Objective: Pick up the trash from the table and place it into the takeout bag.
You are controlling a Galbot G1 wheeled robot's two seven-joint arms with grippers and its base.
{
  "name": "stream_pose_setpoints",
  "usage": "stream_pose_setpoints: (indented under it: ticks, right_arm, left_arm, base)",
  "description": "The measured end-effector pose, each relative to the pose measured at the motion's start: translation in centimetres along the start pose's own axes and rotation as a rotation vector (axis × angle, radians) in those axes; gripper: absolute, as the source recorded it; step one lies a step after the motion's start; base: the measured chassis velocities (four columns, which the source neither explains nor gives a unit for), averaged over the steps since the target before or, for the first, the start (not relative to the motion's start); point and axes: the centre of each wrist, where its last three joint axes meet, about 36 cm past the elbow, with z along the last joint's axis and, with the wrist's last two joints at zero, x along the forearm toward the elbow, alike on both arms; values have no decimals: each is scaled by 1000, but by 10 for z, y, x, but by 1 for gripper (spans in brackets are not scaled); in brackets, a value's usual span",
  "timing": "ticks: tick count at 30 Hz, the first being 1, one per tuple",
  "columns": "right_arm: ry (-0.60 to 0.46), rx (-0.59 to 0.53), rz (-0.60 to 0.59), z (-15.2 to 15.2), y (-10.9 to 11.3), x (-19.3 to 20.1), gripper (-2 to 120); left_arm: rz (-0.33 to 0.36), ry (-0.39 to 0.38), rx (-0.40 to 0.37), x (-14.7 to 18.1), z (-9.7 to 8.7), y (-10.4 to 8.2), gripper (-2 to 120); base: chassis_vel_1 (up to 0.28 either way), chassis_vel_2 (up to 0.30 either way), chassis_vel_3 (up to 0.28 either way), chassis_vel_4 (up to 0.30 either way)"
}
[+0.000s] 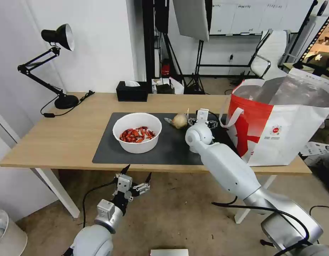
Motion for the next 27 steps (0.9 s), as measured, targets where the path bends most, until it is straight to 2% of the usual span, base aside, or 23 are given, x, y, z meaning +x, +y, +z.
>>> stream_pose_setpoints:
  ticks: [27]
  right_arm:
    - [42, 72, -70, -4, 3, -19, 100]
  left_arm:
    - [1, 0, 18, -1, -1, -2, 100]
  base:
    - [0, 0, 0, 0]
